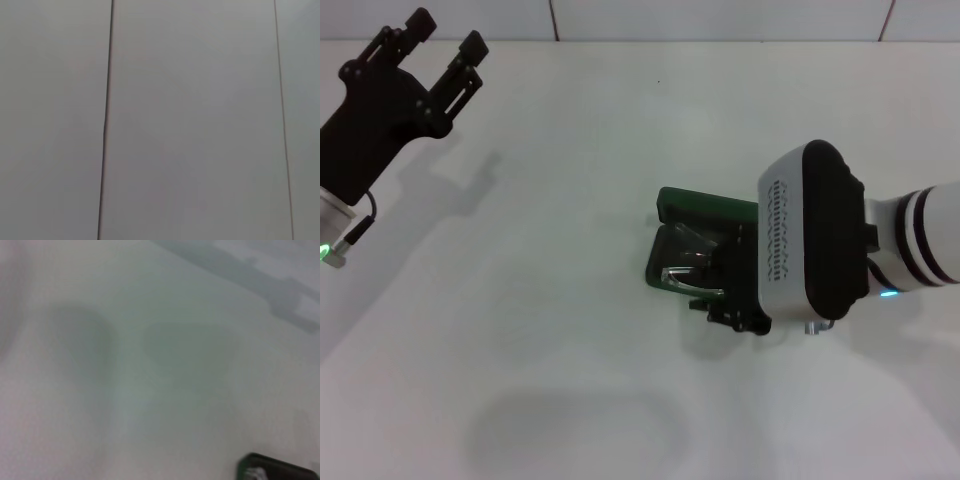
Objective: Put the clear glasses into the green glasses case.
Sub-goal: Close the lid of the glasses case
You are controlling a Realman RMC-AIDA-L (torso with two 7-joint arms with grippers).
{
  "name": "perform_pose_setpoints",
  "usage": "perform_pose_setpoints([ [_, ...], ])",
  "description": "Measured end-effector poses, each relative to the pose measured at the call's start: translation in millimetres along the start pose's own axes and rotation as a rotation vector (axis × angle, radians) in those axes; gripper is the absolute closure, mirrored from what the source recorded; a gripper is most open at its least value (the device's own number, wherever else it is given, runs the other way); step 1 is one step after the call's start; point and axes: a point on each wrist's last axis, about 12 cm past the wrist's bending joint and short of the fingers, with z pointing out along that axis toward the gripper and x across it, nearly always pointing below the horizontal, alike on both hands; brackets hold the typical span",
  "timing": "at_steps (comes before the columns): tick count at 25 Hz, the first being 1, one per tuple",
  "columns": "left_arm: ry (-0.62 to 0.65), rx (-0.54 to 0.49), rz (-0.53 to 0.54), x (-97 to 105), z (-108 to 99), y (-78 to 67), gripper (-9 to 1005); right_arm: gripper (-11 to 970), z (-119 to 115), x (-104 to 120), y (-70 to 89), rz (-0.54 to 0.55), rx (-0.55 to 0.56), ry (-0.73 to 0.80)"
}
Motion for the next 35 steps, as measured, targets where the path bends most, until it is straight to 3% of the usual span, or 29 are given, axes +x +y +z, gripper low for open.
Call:
perform_pose_setpoints([
  [12,-0.003,0.001,-0.006,0.9,1.9,-2.4,358,654,4.1,6.6,-8.4,0.012,0.055,0.036],
  [26,-0.002,-0.006,-0.012,2.3,0.0,-3.7,357,654,-11.0,-0.2,5.8,-0.019,-0.027,-0.013],
  [29,-0.005,-0.015,-0.018,3.0,-2.2,-4.0,357,654,-17.5,0.8,8.0,-0.010,-0.047,-0.054],
  [31,-0.025,-0.024,-0.021,2.2,-6.7,-4.8,357,654,-37.9,8.4,7.2,0.030,-0.089,-0.209],
  [35,-0.105,-0.075,-0.031,-1.5,-20.3,-6.2,357,653,-64.2,35.8,-0.5,0.123,-0.038,-0.446],
])
